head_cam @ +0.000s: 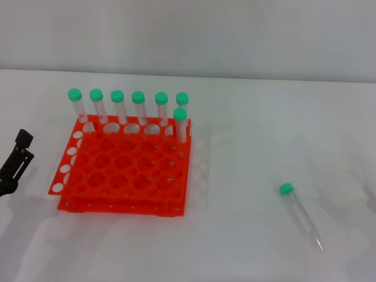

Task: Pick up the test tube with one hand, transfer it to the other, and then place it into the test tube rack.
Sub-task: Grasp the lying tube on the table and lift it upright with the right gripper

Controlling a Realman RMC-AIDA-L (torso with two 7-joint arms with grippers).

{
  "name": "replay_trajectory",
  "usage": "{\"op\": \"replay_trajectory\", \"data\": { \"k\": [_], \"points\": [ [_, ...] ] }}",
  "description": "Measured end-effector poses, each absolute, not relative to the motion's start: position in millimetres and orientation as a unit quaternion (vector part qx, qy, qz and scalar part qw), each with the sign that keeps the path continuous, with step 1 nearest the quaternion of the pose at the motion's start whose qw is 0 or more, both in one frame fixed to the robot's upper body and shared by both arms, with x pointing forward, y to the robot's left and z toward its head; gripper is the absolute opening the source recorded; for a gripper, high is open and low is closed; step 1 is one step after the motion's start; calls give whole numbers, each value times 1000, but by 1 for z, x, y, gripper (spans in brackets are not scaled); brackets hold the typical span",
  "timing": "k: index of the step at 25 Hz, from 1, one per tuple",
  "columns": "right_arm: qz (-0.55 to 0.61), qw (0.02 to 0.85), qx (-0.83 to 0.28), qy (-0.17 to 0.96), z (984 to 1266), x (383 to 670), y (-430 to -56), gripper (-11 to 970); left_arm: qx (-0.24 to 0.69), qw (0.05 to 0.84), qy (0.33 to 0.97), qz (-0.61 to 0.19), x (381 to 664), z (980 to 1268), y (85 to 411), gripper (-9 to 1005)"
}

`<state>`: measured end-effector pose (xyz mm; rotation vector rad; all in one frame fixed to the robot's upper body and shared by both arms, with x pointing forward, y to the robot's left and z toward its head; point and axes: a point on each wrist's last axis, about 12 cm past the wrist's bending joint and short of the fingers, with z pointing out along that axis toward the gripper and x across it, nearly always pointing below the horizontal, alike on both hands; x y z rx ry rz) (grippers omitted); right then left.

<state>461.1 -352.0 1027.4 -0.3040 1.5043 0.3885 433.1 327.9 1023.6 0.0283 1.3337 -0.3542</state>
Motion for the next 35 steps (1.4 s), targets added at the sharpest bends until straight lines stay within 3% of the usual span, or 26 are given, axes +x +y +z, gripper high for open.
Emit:
{"op": "replay_trajectory", "data": {
  "k": [23,29,35],
  "points": [
    [212,687,-138,681,1036,471,-356,871,5,773,613,-165,422,1022,328,879],
    [279,601,-175,728,1075,505,-371,870,-1,771,613,-171,418,1020,327,879],
    [270,495,-241,790,1122,537,-364,869,-1,772,610,-178,422,1021,323,879]
  ]
}}
